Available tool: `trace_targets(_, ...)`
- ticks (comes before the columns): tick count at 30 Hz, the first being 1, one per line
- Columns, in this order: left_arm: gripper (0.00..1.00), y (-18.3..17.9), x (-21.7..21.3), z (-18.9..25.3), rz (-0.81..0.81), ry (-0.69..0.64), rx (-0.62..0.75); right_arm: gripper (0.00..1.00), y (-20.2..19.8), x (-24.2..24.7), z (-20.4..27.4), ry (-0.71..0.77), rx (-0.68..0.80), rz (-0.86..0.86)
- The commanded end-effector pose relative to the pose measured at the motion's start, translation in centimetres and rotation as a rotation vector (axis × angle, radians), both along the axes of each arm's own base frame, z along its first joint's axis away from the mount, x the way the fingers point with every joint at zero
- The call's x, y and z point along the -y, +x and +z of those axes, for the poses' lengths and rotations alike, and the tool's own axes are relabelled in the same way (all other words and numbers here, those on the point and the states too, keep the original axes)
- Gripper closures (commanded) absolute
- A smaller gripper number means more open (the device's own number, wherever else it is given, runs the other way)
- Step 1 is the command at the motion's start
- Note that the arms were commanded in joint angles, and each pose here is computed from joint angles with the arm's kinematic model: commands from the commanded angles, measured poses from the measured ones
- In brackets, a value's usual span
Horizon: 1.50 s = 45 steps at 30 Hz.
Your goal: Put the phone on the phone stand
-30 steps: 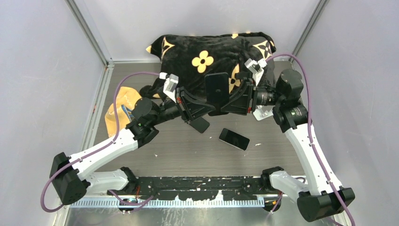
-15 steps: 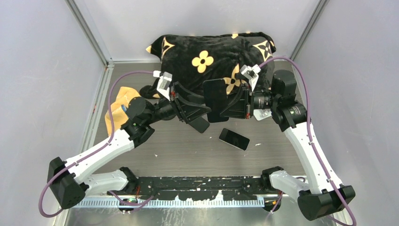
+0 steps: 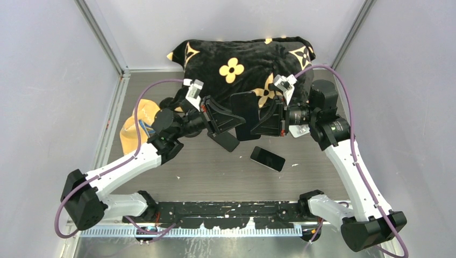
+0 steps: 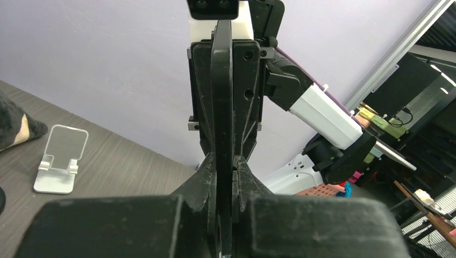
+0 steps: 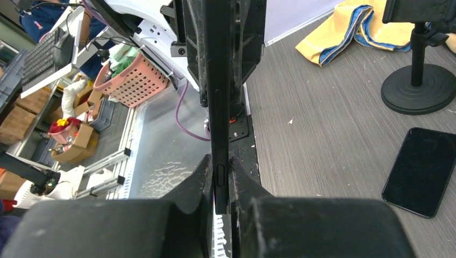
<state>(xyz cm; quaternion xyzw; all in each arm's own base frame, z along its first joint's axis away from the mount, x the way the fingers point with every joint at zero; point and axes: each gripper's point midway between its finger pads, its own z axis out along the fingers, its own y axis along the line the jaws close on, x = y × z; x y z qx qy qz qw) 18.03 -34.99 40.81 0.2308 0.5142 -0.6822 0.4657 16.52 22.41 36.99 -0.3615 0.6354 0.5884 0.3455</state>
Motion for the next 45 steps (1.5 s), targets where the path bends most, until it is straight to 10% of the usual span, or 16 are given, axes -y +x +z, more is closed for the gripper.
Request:
trace_targets(1,1.00,-1.9,-0.7,2.8,-0.047,-0.073,0.123,0.83,0.1,0.0,1.9,0.019,0.061,-0.012)
trace_targets(5,1.00,-2.2,-1.3,0.3,-0.005,0.070,0.193,0.34,0.4,0.4,2.4,0.014,0.054,-0.041)
trace_targets(9,1.00,-3.1,-2.3,-1.8,-0.001,0.204,0.277,0.15,0.5,0.6,2.7,0.010,0.050,-0.046)
trace_targets(39,1.00,-3.3,-1.0,-1.7,-0.095,0.205,0.209,0.72,-0.3,-1.4,0.6,-0.085,0.158,0.040)
trace_targets(45,0.99,-3.4,-0.9,-1.9,-0.101,0.208,0.204,0.59,-0.1,-1.8,1.5,-0.052,0.129,0.039)
